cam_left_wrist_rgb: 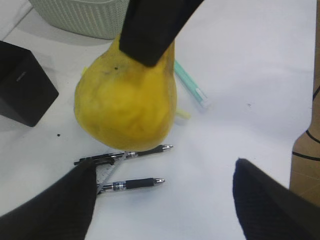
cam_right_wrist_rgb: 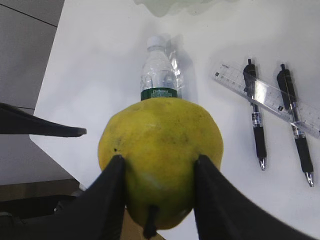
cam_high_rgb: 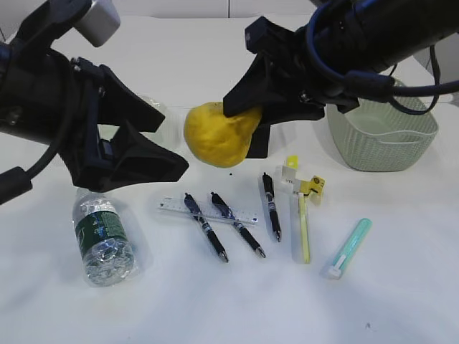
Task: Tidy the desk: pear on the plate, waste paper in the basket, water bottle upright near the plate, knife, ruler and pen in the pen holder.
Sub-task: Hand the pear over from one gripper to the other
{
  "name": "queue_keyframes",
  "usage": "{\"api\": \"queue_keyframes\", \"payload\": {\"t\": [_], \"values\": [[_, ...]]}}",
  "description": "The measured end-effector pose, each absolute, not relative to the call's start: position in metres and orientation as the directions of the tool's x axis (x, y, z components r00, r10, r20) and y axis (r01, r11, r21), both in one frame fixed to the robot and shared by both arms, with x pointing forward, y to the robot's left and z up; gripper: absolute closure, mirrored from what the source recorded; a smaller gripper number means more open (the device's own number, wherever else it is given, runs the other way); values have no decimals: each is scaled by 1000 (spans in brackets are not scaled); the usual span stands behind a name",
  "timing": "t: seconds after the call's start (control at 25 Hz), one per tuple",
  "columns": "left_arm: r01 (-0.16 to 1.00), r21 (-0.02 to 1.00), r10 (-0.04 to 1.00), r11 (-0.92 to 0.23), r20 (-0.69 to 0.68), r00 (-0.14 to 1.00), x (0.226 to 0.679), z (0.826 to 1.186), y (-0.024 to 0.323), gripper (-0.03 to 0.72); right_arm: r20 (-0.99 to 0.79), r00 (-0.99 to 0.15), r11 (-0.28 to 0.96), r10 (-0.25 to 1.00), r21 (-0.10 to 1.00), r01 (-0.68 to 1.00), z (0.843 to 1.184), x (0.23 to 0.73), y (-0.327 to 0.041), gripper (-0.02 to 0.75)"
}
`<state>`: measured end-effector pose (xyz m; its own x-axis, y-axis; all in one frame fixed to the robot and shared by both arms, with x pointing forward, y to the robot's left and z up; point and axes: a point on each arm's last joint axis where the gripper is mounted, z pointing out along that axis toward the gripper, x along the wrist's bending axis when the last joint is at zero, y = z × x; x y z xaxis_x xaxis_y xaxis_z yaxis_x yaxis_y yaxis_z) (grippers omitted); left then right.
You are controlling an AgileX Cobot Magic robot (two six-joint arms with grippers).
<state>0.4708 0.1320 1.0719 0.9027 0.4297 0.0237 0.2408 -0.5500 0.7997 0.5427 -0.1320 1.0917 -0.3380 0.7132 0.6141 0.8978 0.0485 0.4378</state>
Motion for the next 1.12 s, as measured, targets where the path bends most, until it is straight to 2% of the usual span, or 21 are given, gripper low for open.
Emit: {"api": "queue_keyframes", "payload": {"t": [0.12,0.2,0.32,0.52,0.96,1.12], "values": [[238,807,449,-541,38,893,473,1073,132,15,613,-340,52,713,438,898,1092,543,-132,461],[241,812,458,-532,36,888,474,1073,132,4,612,-341,53,714,438,897,1092,543,-132,461],[243,819,460,-519,29,888,474,1074,131,1,612,-339,56,714,433,900,1091,543,-132,461],[159,813,395,-560,93,914,471,1071,122,1,612,-343,65,713,428,901,1090,542,-130,461],[115,789,389,-603,165,906,484,1056,116,1,612,-344,71,712,425,903,1090,541,-130,461],[79,797,373,-598,190,908,487,1064,108,0,611,-343,74,713,422,904,1089,542,-130,461]]}}
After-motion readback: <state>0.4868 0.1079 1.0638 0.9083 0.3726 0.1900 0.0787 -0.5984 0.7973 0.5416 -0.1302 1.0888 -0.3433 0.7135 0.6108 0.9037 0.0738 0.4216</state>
